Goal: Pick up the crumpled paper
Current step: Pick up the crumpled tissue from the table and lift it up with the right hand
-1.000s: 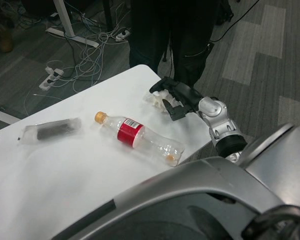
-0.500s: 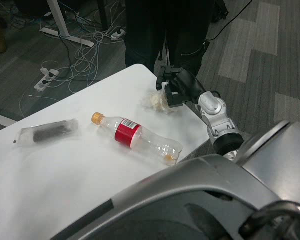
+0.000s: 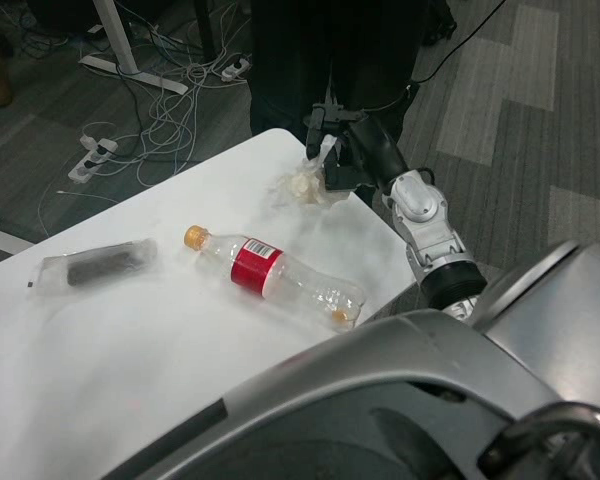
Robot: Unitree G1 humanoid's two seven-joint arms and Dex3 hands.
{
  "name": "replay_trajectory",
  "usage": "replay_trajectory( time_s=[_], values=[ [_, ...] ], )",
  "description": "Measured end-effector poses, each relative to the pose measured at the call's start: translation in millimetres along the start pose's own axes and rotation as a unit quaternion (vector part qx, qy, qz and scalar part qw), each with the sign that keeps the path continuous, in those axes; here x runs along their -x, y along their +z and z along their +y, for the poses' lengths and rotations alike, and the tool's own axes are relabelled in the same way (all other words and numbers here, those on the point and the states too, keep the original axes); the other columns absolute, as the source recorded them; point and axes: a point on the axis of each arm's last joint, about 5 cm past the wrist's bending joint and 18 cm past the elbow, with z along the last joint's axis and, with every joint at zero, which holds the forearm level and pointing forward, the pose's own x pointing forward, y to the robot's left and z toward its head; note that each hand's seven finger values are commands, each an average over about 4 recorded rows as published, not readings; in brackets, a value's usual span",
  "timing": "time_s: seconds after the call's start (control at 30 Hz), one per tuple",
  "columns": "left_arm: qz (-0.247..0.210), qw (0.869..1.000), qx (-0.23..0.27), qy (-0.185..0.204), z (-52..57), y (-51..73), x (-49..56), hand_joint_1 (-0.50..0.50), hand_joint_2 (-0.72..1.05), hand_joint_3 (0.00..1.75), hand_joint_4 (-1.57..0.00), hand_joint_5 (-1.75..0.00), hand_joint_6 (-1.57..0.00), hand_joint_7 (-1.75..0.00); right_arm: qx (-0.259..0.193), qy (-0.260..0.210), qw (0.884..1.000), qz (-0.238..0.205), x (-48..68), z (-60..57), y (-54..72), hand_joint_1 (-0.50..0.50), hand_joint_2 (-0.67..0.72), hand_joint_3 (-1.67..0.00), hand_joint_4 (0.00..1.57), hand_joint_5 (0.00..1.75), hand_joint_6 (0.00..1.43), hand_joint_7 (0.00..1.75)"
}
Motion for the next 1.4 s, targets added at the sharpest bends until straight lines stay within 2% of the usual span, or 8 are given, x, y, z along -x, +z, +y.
replay_trajectory(
  time_s=[0.2, 0.37, 0.67, 0.87, 0.97, 1.07, 1.23, 1.4],
  values=[
    [-0.002, 1.000, 0.004, 0.001, 0.0, 0.0, 0.1, -0.50, -0.02, 0.00, -0.12, 0.00, 0.00, 0.00, -0.028, -0.008, 0.999, -0.014, -3.6, 6.2, 2.9, -0.46, -0.60, -1.59, 0.20, 0.68, 1.02, 1.61],
    [-0.002, 1.000, 0.004, 0.002, 0.1, -0.4, 0.2, -0.50, -0.02, 0.00, -0.12, 0.00, 0.00, 0.00, -0.067, -0.021, 0.997, -0.028, -9.0, 16.0, 6.4, -0.46, -0.60, -1.59, 0.20, 0.68, 1.00, 1.57],
    [0.003, 1.000, 0.004, -0.002, -0.9, -2.2, 0.6, -0.50, -0.02, 0.00, -0.13, 0.00, 0.00, 0.00, -0.181, -0.070, 0.979, -0.057, -25.0, 47.9, 18.1, -0.46, -0.60, -1.59, 0.27, 0.68, 1.04, 1.54],
    [0.007, 1.000, 0.004, -0.001, -0.4, -3.2, 0.9, -0.50, -0.02, 0.00, -0.14, 0.00, 0.00, 0.00, -0.235, -0.068, 0.964, -0.108, -46.3, 77.8, 40.3, -0.43, -0.60, -1.59, 0.34, 0.68, 1.08, 1.54],
    [0.005, 1.000, 0.007, -0.002, -1.0, -3.0, 0.0, -0.50, -0.02, 0.00, -0.15, 0.00, 0.00, 0.00, -0.245, -0.055, 0.960, -0.128, -57.7, 89.0, 50.8, -0.42, -0.60, -1.59, 0.34, 0.68, 1.08, 1.54],
    [0.003, 1.000, 0.013, -0.003, -2.1, -3.1, -0.8, -0.50, -0.02, 0.00, -0.15, 0.00, 0.00, 0.00, -0.239, -0.052, 0.960, -0.134, -64.8, 95.5, 55.1, -0.42, -0.60, -1.59, 0.34, 0.68, 1.08, 1.54],
    [0.001, 1.000, 0.022, -0.007, -5.0, -3.9, -1.7, -0.50, -0.02, 0.00, -0.15, 0.00, 0.00, 0.00, -0.234, -0.055, 0.961, -0.137, -70.6, 104.1, 60.0, -0.42, -0.60, -1.59, 0.34, 0.58, 1.08, 1.55],
    [0.004, 1.000, 0.026, -0.017, -9.3, -5.5, -2.2, -0.50, -0.02, 0.00, -0.13, 0.00, 0.00, 0.00, -0.238, -0.050, 0.960, -0.141, -73.6, 112.2, 64.7, -0.42, -0.60, -1.59, 0.34, 0.58, 1.08, 1.55]
  ],
)
